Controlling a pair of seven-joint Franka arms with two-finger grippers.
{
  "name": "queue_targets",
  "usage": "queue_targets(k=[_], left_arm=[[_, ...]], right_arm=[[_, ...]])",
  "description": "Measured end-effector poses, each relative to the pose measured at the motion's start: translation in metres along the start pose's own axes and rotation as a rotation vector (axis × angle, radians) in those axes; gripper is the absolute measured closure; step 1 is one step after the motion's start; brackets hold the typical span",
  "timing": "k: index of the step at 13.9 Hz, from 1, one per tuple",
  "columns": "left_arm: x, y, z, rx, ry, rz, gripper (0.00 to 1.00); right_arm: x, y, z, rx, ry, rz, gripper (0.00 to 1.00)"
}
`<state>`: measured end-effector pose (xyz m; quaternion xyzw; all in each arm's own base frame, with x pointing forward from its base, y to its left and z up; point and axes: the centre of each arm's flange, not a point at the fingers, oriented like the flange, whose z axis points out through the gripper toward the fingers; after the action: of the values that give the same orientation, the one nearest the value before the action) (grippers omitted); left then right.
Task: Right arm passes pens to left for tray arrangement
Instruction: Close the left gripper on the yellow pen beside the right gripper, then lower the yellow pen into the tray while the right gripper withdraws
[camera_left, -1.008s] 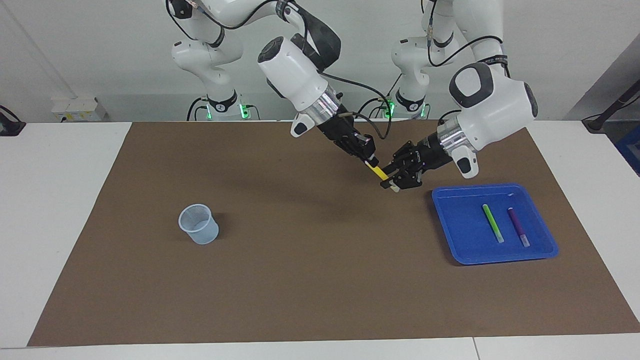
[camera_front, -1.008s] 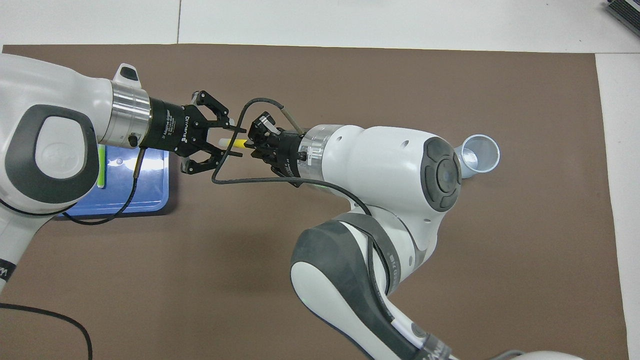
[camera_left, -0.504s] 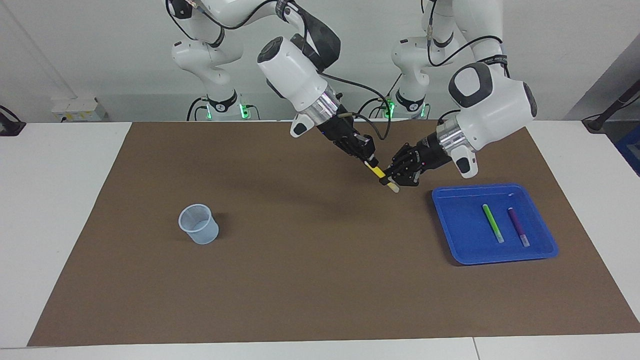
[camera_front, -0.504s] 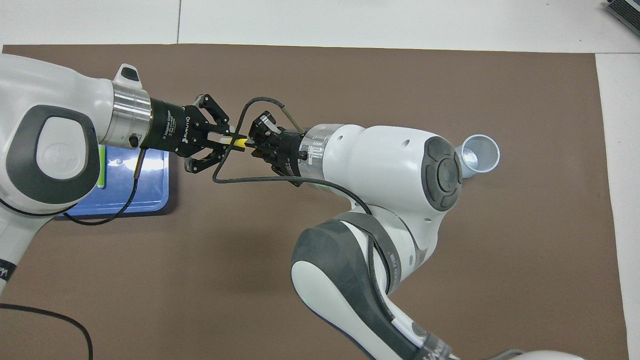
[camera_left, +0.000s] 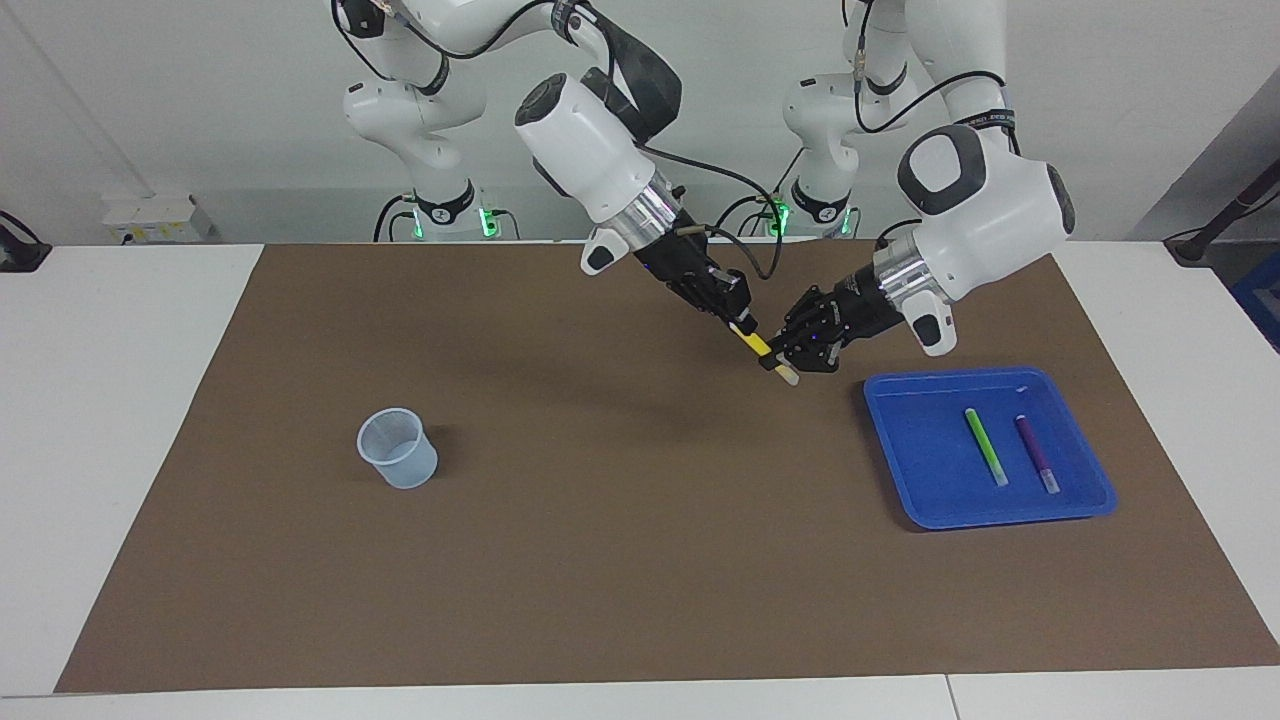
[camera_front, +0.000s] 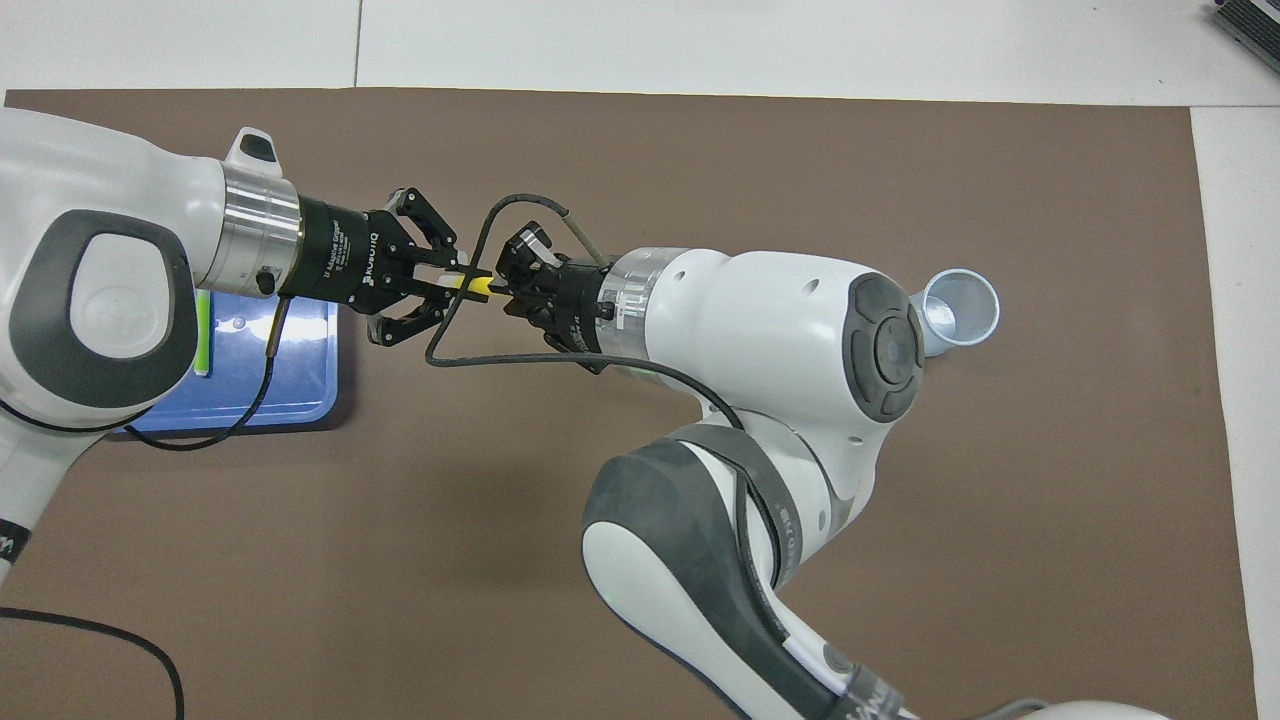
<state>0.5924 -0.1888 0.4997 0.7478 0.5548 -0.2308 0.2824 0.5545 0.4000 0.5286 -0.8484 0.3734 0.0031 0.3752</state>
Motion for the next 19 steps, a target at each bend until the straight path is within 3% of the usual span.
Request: queue_targets(k=[2, 4, 7, 11, 19], left_arm=[[0.004, 0.0, -0.004, -0.007, 0.003, -0.007, 0.83], [0.01, 0.0, -0.01, -0.006, 0.036, 0.002, 0.83], [0.015, -0.001, -0.016, 0.042, 0.194, 0.118, 0.83], [0.016, -0.003, -0.014, 0.102, 0.245, 0.362, 0.83], [0.048, -0.01, -0.024, 0.324, 0.388, 0.921, 0.83]], right_arm=[[0.001, 0.0, 0.0, 0.0, 0.001, 0.001, 0.56], [0.003, -0.001, -0.002, -0.002, 0.005, -0.002, 0.31], [0.011, -0.002, -0.008, -0.083, 0.03, -0.061, 0.02], [0.043, 0.002, -0.037, -0.232, 0.075, -0.203, 0.0], [0.118, 0.034, -0.161, -0.522, 0.028, -0.679, 0.0]])
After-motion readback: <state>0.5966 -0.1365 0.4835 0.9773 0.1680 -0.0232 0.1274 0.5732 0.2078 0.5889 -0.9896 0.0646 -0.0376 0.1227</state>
